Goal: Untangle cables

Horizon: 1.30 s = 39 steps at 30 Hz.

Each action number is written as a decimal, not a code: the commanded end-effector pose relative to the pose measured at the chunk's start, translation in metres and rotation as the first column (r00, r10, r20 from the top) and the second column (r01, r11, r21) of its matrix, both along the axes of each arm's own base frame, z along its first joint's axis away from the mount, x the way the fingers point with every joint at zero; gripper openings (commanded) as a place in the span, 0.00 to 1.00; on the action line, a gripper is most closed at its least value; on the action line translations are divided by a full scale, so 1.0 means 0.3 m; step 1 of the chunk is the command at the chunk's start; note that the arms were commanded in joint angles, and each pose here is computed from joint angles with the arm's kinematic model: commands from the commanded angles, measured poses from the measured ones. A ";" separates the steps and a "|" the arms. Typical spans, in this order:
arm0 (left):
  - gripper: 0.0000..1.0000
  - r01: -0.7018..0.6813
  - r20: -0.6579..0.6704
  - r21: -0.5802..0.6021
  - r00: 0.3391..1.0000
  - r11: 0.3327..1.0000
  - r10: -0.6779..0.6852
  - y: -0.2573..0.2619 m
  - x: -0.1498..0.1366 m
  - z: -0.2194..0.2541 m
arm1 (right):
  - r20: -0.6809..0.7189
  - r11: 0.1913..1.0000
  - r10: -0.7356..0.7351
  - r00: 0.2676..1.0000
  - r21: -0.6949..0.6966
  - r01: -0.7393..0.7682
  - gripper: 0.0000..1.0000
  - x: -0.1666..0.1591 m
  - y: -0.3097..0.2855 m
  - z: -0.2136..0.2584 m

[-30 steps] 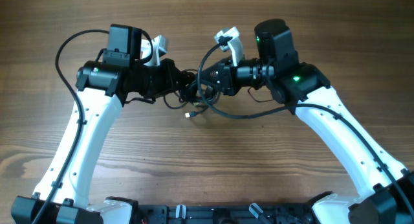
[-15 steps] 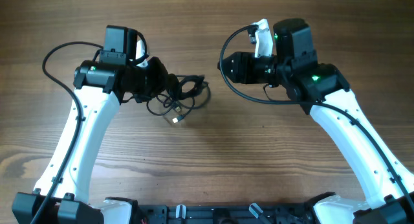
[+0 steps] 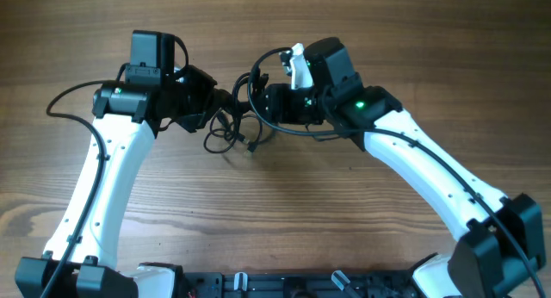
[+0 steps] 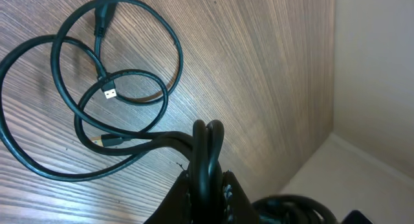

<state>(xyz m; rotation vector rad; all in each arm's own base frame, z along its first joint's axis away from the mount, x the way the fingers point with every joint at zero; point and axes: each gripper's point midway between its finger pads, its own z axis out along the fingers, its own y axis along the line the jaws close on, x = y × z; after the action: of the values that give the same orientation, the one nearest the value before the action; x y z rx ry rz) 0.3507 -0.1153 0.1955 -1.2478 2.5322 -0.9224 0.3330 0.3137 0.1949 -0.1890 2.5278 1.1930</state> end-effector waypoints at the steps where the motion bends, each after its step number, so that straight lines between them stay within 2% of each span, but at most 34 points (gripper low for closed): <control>1: 0.04 0.017 -0.009 -0.020 1.000 1.000 -0.017 -0.030 -0.011 -0.002 | 0.020 1.000 -0.017 1.000 0.020 0.017 0.44 0.040 0.025 0.004; 7: 0.04 0.101 0.014 -0.035 0.995 0.994 -0.101 -0.093 -0.030 0.009 | -0.023 0.999 -0.044 0.999 -0.013 0.044 0.36 0.072 0.033 -0.088; 10: 0.04 0.178 0.061 -0.006 0.982 0.984 -0.178 -0.100 -0.029 0.014 | -0.016 0.996 -0.070 0.997 -0.061 0.069 0.22 0.089 0.008 -0.124; 11: 0.04 0.230 0.094 0.031 0.968 0.973 -0.232 -0.097 -0.028 0.013 | -0.005 0.995 -0.065 0.998 -0.071 0.064 0.14 0.096 -0.007 -0.127; 13: 0.04 0.268 0.112 0.171 0.951 0.948 -0.288 -0.046 -0.020 -0.014 | -0.012 0.995 -0.043 0.999 -0.086 0.042 0.07 0.096 -0.041 -0.140; 14: 0.04 0.256 0.103 0.239 0.953 0.937 -0.286 -0.011 -0.015 -0.029 | -0.017 0.996 -0.015 1.000 -0.085 0.013 0.04 0.084 -0.048 -0.143; 15: 0.05 0.191 0.078 0.392 0.968 0.900 -0.239 0.085 0.002 -0.054 | -0.013 0.994 0.065 0.998 -0.084 -0.066 0.04 0.049 -0.044 -0.148; 17: 0.08 0.122 0.069 0.507 0.981 0.853 -0.182 0.167 0.016 -0.061 | -0.033 0.988 0.126 0.991 -0.089 -0.129 0.04 0.005 -0.043 -0.161; 18: 0.19 0.153 0.075 0.550 0.970 0.821 -0.231 0.179 0.024 -0.057 | -0.068 0.984 0.145 0.987 -0.096 -0.151 0.04 -0.024 -0.051 -0.174; 19: 0.38 0.179 0.073 0.565 0.962 0.805 -0.265 0.178 0.024 -0.057 | -0.092 0.983 0.148 0.985 -0.099 -0.157 0.04 -0.039 -0.056 -0.181; 20: 0.49 0.202 0.066 0.572 0.955 0.795 -0.289 0.176 0.020 -0.059 | -0.107 0.982 0.155 0.982 -0.090 -0.165 0.04 -0.049 -0.054 -0.180; 21: 0.65 0.272 0.053 0.577 0.928 0.770 -0.368 0.160 0.009 -0.063 | -0.127 0.985 0.144 0.981 -0.079 -0.155 0.04 -0.053 -0.051 -0.177; 22: 0.72 0.316 0.049 0.581 0.906 0.750 -0.421 0.148 0.005 -0.064 | -0.132 0.984 0.158 0.979 -0.059 -0.167 0.04 -0.061 -0.044 -0.169; 23: 0.75 0.352 0.047 0.584 0.885 0.732 -0.463 0.138 0.001 -0.065 | -0.137 0.983 0.167 0.976 -0.046 -0.175 0.04 -0.067 -0.039 -0.164; 25: 0.73 0.430 0.087 0.542 0.826 0.723 -0.557 0.079 -0.011 -0.048 | -0.157 0.986 0.154 0.975 -0.036 -0.161 0.04 -0.068 -0.037 -0.162; 28: 0.68 0.548 0.254 0.387 0.710 0.742 -0.657 -0.064 -0.088 0.067 | -0.162 0.990 0.133 0.978 -0.021 -0.138 0.04 -0.054 -0.032 -0.152; 30: 0.59 0.575 0.284 0.330 0.696 0.749 -0.660 -0.090 -0.147 0.110 | -0.162 0.990 0.140 0.977 0.012 -0.140 0.04 -0.046 -0.034 -0.136; 31: 0.59 0.588 0.277 0.326 0.689 0.741 -0.669 -0.101 -0.163 0.110 | -0.157 0.988 0.151 0.976 0.032 -0.148 0.04 -0.045 -0.029 -0.125; 33: 0.58 0.619 0.279 0.327 0.658 0.714 -0.699 -0.151 -0.164 0.076 | -0.154 0.988 0.156 0.976 0.043 -0.151 0.04 -0.044 -0.024 -0.119; 35: 0.53 0.658 0.274 0.326 0.622 0.679 -0.734 -0.213 -0.166 0.014 | -0.152 0.986 0.163 0.975 0.056 -0.156 0.04 -0.045 -0.018 -0.111; 36: 0.47 0.666 0.257 0.340 0.613 0.664 -0.747 -0.233 -0.156 -0.032 | -0.152 0.986 0.163 0.975 0.056 -0.156 0.04 -0.045 -0.019 -0.112; 39: 0.44 0.618 0.158 0.380 0.690 0.689 -0.706 -0.195 -0.105 -0.127 | -0.155 0.985 0.168 0.974 0.061 -0.160 0.04 -0.048 -0.017 -0.110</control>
<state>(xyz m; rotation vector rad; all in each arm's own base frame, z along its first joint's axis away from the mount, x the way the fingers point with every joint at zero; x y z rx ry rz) 0.3122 -0.1861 0.1908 0.0690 2.6623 -0.8417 0.3218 0.3039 0.1545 -0.2932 2.6753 1.3057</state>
